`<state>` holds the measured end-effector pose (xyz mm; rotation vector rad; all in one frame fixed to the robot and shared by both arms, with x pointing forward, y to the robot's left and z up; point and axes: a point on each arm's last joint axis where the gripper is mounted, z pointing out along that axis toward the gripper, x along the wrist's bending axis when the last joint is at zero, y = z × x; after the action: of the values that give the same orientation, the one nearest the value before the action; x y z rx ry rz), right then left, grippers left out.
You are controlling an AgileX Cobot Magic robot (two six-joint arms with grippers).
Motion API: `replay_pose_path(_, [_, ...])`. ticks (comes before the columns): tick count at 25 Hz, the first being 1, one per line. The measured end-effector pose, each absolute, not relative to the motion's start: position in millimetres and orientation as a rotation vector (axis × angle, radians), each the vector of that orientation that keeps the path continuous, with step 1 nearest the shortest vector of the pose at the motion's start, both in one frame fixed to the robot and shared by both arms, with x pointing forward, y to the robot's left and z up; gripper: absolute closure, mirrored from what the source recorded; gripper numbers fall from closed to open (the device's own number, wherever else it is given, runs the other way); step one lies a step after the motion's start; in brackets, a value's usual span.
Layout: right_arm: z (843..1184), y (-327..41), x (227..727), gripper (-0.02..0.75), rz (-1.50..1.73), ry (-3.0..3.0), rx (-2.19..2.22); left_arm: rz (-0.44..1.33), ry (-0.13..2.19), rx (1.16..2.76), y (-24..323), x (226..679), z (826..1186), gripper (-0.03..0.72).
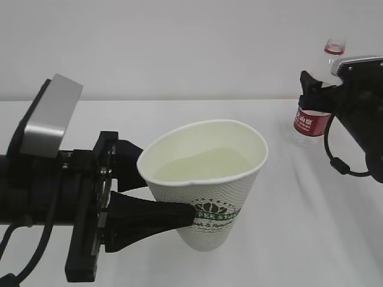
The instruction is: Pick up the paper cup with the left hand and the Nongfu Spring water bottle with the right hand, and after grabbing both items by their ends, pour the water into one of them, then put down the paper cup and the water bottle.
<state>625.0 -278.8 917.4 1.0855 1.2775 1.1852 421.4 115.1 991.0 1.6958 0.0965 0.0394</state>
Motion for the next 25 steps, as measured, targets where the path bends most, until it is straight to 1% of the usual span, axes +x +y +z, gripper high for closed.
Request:
replay_pose_path(3, [933.0, -279.0, 620.0, 0.076, 1.199, 1.254, 1.066, 0.039, 0.097, 1.696, 115.1, 421.4, 991.0, 0.313])
replay_pose_path(7, [945.7, -279.7, 606.4, 0.083, 1.204, 1.244, 1.058, 0.039, 0.097, 1.696, 115.1, 421.4, 991.0, 0.313])
replay_pose_path(25, [972.2, -284.3, 512.2, 0.106, 1.195, 1.261, 1.073, 0.039, 0.097, 1.696, 115.1, 421.4, 991.0, 0.314])
